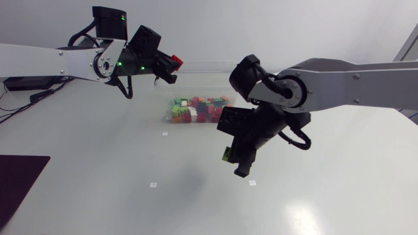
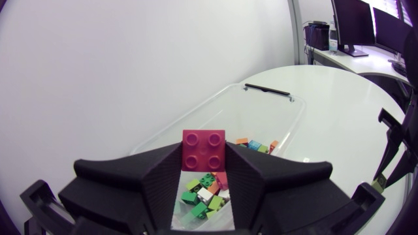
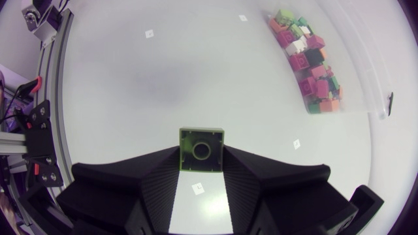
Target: Place the duplo bricks in the container
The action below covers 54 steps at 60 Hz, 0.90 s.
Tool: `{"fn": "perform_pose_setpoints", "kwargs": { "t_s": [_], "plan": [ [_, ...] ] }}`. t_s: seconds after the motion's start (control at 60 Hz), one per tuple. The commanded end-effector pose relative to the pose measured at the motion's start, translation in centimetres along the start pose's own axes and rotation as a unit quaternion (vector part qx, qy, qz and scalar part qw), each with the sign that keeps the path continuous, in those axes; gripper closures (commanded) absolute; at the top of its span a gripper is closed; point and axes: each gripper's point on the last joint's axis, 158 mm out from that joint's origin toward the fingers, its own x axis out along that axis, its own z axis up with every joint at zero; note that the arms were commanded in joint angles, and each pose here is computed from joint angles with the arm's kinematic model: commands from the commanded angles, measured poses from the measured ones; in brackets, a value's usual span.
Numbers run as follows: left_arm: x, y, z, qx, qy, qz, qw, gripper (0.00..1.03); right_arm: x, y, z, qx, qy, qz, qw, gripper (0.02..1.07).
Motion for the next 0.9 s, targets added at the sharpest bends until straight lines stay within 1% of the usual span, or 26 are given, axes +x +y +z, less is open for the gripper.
{"fn": "perform_pose_setpoints", "kwargs": {
  "t_s": [0.0, 0.033, 0.133, 0.25, 0.283, 0.35, 0.367, 0.433, 0.483, 0.65, 0.883],
  "plan": [
    [0.9, 0.6, 1.4, -0.012, -0.011, 0.014, 1.000, 0.73, -1.7, -1.0, 1.2, 0.011, -0.023, -0.012, 1.000, 0.71],
    [1.0, 0.8, 1.4, -0.015, -0.011, 0.017, 1.000, 0.73, -2.1, -1.2, 1.5, 0.014, -0.029, -0.014, 0.999, 0.71],
    [1.8, 0.9, 1.8, -0.025, -0.011, 0.027, 0.999, 0.66, -3.7, -2.1, 2.6, 0.025, -0.054, -0.025, 0.998, 0.71],
    [2.7, 1.4, 1.7, -0.040, 0.000, 0.033, 0.999, 0.66, -4.9, -2.9, 3.2, 0.035, -0.072, -0.030, 0.996, 0.71],
    [3.1, 1.6, 1.5, -0.045, 0.005, 0.034, 0.998, 0.59, -5.3, -3.1, 3.5, 0.039, -0.079, -0.032, 0.996, 0.71],
    [3.8, 1.7, 1.4, -0.052, 0.013, 0.039, 0.998, 0.36, -6.3, -3.8, 3.9, 0.049, -0.094, -0.037, 0.994, 0.71],
    [3.9, 1.7, 1.4, -0.053, 0.013, 0.040, 0.998, 0.33, -6.5, -4.0, 4.0, 0.052, -0.098, -0.038, 0.993, 0.71],
    [4.0, 1.9, 1.7, -0.058, 0.015, 0.049, 0.997, 0.12, -7.6, -4.7, 4.5, 0.060, -0.112, -0.046, 0.991, 0.71],
    [3.9, 1.9, 1.9, -0.059, 0.015, 0.052, 0.997, 0.05, -8.3, -5.3, 4.9, 0.068, -0.122, -0.051, 0.989, 0.71],
    [3.0, 2.2, 2.9, -0.068, 0.009, 0.065, 0.995, 0.05, -10.8, -7.9, 6.6, 0.095, -0.168, -0.066, 0.979, 0.71],
    [0.5, 2.2, 3.4, -0.067, 0.009, 0.080, 0.995, 0.05, -11.9, -10.7, 9.3, 0.124, -0.215, -0.087, 0.965, 0.71]
  ]
}}
